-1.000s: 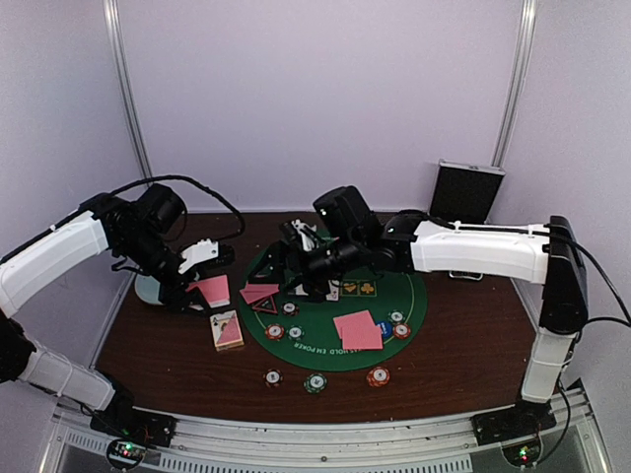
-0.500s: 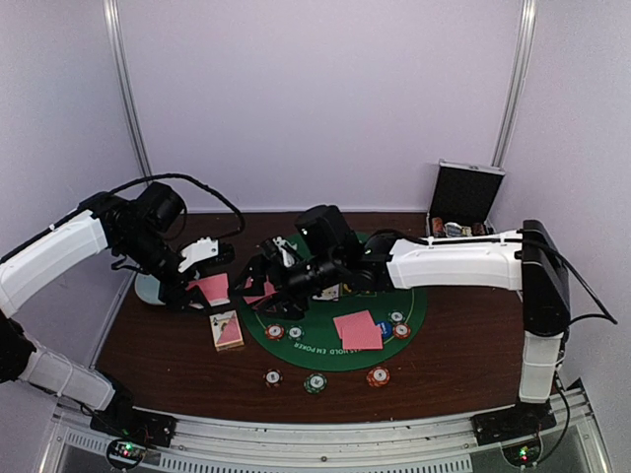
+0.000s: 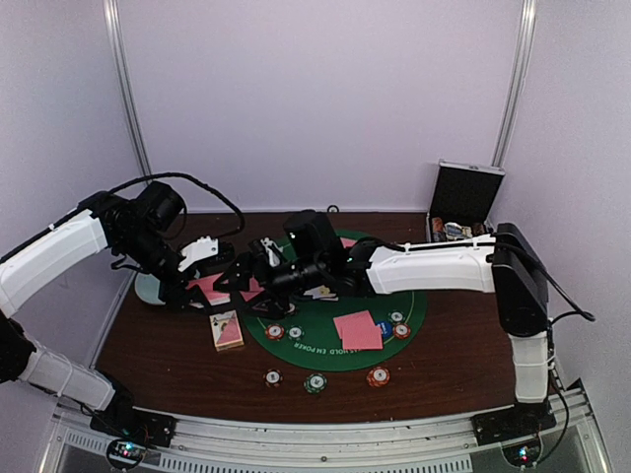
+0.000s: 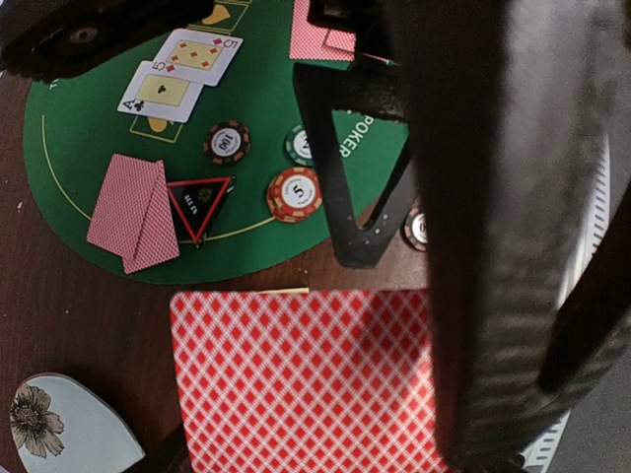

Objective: Distribute texas hold em gaming equipment

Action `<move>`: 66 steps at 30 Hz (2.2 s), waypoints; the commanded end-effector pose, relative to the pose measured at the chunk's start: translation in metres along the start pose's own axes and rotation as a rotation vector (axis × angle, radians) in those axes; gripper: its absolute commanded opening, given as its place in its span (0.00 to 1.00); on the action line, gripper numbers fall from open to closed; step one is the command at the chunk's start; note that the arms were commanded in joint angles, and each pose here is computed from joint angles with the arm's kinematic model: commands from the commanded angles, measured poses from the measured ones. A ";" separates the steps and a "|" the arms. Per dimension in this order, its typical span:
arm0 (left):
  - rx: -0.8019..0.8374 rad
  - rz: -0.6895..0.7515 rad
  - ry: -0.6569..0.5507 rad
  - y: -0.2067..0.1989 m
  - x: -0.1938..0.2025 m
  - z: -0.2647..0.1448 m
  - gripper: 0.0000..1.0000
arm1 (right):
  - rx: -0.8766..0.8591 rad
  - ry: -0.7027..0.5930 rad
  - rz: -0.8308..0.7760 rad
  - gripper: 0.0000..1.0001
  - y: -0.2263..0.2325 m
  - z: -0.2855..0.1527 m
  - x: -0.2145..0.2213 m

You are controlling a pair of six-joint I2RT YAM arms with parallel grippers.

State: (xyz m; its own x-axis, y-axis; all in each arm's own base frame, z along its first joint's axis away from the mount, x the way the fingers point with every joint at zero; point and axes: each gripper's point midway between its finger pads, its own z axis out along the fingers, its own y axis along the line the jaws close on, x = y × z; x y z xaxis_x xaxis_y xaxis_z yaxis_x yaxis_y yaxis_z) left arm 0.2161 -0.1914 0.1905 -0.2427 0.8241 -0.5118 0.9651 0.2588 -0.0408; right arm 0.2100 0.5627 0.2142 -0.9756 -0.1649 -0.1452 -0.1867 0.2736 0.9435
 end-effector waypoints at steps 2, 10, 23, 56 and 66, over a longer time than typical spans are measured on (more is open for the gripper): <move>-0.015 0.011 -0.053 0.002 -0.013 -0.009 0.00 | -0.089 0.005 0.007 0.95 0.018 0.014 -0.007; -0.017 0.019 -0.053 0.002 -0.013 -0.010 0.00 | -0.099 0.050 0.040 0.93 0.013 0.030 -0.006; -0.020 0.022 -0.055 0.003 -0.014 -0.011 0.00 | -0.005 0.079 0.079 0.85 -0.018 0.015 -0.006; -0.019 0.018 -0.037 0.003 -0.009 -0.007 0.00 | -0.073 0.010 0.026 0.24 0.034 -0.030 -0.015; -0.018 0.017 -0.036 0.003 -0.009 -0.006 0.00 | -0.061 -0.002 0.012 0.01 0.037 -0.044 -0.021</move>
State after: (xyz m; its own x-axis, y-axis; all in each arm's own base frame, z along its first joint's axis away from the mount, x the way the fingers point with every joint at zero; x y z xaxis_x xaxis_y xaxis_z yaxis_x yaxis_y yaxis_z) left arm 0.2161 -0.1907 0.1901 -0.2430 0.8260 -0.5085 0.9649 0.2596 -0.0394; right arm 0.2213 0.5494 0.2345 -0.9800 -0.1816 -0.0814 -0.1260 0.2501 0.9600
